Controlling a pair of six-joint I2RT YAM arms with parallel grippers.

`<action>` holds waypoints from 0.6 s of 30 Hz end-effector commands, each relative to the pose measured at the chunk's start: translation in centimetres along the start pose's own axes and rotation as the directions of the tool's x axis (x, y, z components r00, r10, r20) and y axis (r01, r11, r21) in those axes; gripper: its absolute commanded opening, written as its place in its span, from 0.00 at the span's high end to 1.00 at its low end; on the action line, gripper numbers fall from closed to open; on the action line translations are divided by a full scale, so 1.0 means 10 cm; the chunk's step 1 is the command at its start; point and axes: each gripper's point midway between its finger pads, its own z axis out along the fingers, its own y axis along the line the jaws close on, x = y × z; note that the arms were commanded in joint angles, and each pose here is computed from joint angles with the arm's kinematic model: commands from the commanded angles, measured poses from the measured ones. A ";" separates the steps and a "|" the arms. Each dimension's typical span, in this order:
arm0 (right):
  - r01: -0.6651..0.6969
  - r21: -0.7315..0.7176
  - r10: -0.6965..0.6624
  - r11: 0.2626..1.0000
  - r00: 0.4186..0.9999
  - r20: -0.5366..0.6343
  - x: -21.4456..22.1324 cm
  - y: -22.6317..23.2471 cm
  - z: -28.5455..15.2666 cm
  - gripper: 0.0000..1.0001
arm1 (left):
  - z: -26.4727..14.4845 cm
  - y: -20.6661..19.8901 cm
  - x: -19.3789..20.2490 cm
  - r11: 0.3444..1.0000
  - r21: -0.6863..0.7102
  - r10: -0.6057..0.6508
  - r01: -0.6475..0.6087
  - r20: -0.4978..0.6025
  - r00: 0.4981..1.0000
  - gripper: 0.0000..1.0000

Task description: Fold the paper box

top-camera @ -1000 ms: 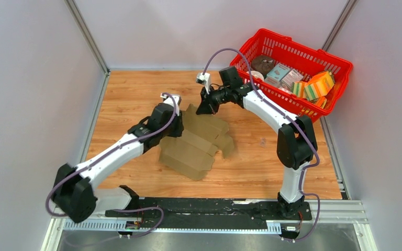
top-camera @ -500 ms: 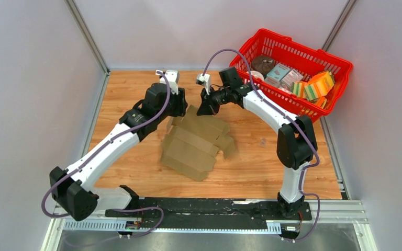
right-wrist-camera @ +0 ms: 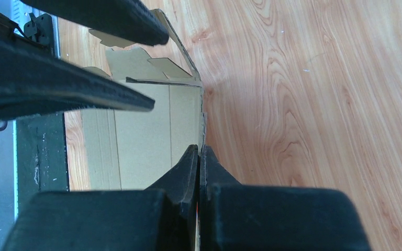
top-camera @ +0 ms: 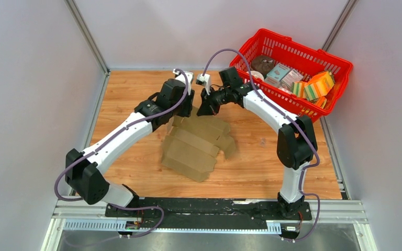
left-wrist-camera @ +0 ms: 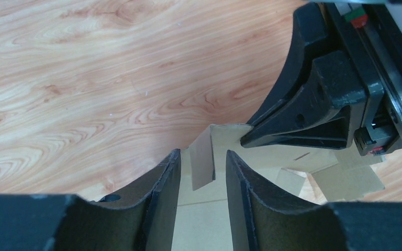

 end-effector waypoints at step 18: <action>-0.060 0.319 0.049 0.946 0.998 0.044 -0.33 -0.43 -0.23 0.46 | 0.25 0.16 0.17 0.985 -0.169 0.029 -0.018 0.064 0.998 1.00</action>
